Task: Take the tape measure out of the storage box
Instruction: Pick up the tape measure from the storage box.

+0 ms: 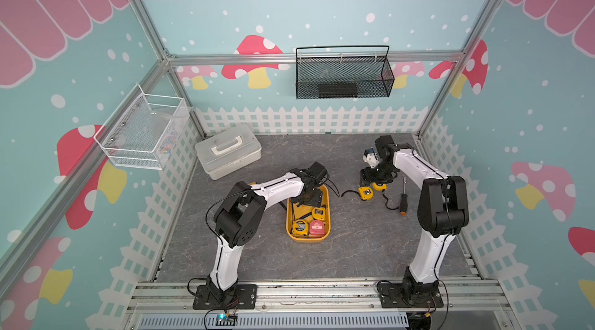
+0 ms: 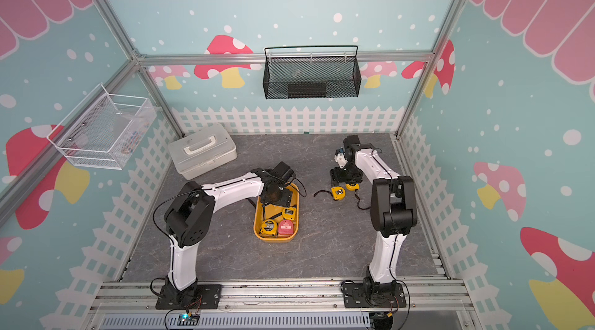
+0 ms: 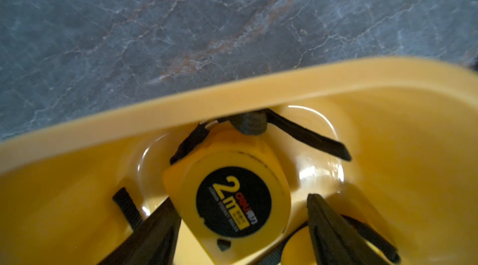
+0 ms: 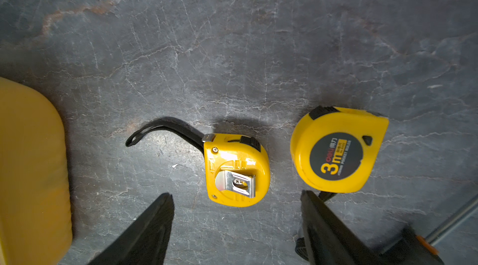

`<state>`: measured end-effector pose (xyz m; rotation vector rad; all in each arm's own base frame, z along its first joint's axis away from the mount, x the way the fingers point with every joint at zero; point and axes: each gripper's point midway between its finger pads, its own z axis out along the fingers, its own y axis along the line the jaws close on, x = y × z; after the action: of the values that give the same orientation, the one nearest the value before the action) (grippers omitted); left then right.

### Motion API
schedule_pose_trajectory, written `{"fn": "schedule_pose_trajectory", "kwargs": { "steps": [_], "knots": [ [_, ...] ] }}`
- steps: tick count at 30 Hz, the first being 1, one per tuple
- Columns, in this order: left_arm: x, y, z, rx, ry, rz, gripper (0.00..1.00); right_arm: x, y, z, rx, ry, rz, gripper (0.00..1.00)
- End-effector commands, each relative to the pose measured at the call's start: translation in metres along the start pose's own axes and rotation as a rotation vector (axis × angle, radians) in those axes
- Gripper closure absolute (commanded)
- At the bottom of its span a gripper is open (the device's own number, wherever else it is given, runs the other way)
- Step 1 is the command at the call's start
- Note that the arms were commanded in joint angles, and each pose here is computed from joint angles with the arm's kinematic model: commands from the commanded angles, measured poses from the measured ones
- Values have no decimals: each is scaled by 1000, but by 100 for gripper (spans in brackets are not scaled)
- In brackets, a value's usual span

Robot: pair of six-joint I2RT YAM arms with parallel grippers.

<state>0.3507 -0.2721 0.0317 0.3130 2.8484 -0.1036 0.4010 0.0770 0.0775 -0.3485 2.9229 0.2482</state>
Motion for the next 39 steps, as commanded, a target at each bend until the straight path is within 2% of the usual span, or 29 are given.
{"fn": "schedule_pose_trajectory", "kwargs": {
  "steps": [1, 6, 9, 11, 16, 24, 39],
  "knots": [
    [-9, 2, -1, -10, -22, 12, 23, 4, 5, -1, -8, 13, -7, 22],
    [-11, 2, 2, -17, -23, 28, 26, 7, 5, -4, 2, 14, -13, 22],
    [-11, 1, 6, -10, -11, 35, 38, 10, 3, -3, 10, 25, -18, 22],
    [-13, 0, 6, -8, -14, 39, 40, 11, 3, -2, 8, 29, -19, 22],
    [-15, 5, 5, -28, -22, 44, 39, 8, 5, -1, -3, 28, -20, 22],
    [-22, 4, 3, -25, -31, 46, 25, 5, 6, -4, -3, 21, -22, 22],
    [-19, -4, 14, -9, -8, 23, 25, 3, 7, -2, -12, 28, -29, 22]
  ]
}}
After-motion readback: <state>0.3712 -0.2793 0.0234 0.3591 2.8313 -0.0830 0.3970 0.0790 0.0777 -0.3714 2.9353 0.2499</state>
